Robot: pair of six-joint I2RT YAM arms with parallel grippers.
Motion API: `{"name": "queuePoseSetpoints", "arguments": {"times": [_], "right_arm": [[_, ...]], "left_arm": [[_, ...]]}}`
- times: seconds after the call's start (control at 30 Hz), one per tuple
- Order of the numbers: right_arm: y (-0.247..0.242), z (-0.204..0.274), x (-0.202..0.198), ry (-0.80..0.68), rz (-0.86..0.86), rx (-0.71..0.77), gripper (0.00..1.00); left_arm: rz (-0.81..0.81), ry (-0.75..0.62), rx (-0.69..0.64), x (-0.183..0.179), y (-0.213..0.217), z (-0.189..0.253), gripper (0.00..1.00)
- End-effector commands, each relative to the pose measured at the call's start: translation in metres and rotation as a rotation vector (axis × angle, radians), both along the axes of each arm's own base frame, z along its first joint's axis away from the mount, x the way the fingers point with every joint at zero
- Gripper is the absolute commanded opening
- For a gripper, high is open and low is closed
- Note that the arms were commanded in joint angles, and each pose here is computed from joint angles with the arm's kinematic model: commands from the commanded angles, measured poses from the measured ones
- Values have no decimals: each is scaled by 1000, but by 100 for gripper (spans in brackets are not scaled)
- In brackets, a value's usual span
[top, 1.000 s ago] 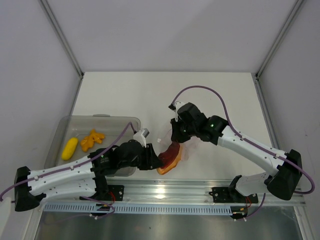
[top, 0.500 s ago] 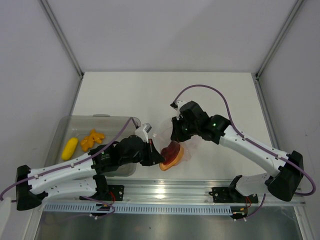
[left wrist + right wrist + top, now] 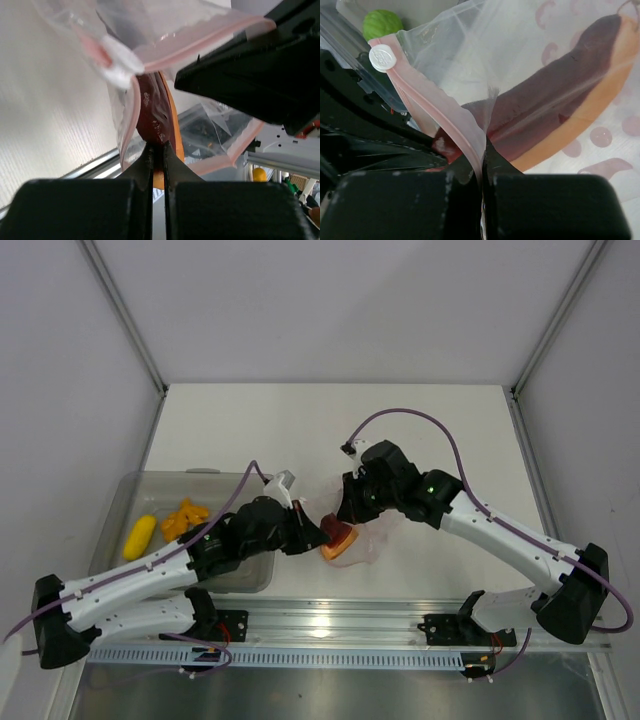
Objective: Place the food in the zip-top bag and seal the zipper
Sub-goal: Pick up the fake food from the zipper food storage bag, then place the fake food in the zipper food storage bag.
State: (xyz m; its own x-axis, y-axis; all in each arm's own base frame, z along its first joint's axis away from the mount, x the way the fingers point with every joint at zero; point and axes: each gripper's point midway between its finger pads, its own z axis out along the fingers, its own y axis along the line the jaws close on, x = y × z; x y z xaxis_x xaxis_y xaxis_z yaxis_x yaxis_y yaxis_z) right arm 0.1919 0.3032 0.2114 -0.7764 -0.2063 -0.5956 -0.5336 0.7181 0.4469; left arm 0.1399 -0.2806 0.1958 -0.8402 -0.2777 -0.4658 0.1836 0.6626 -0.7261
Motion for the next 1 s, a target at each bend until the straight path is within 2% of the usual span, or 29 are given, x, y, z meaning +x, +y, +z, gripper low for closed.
{"name": "queuePoseSetpoints", "arguments": {"times": [0.0, 0.27, 0.47, 0.63, 0.7, 0.87, 0.97], "right_arm": [[8, 20, 0, -21, 3, 75, 0], [10, 22, 3, -19, -15, 88, 0], [5, 19, 5, -22, -29, 74, 0], [4, 19, 4, -17, -28, 82, 0], [5, 22, 3, -17, -25, 95, 0], [4, 24, 5, -28, -28, 98, 0], [0, 23, 6, -39, -32, 79, 0]], "left_arm": [[-13, -23, -119, 12, -23, 36, 1], [-28, 9, -133, 25, -54, 30, 1], [-126, 28, -209, 12, -70, 31, 0], [-217, -20, -282, 5, -82, 45, 1], [-221, -16, -274, 6, -84, 38, 1], [-158, 76, -115, 15, -78, -10, 1], [-130, 91, -70, 17, -71, -25, 3]]}}
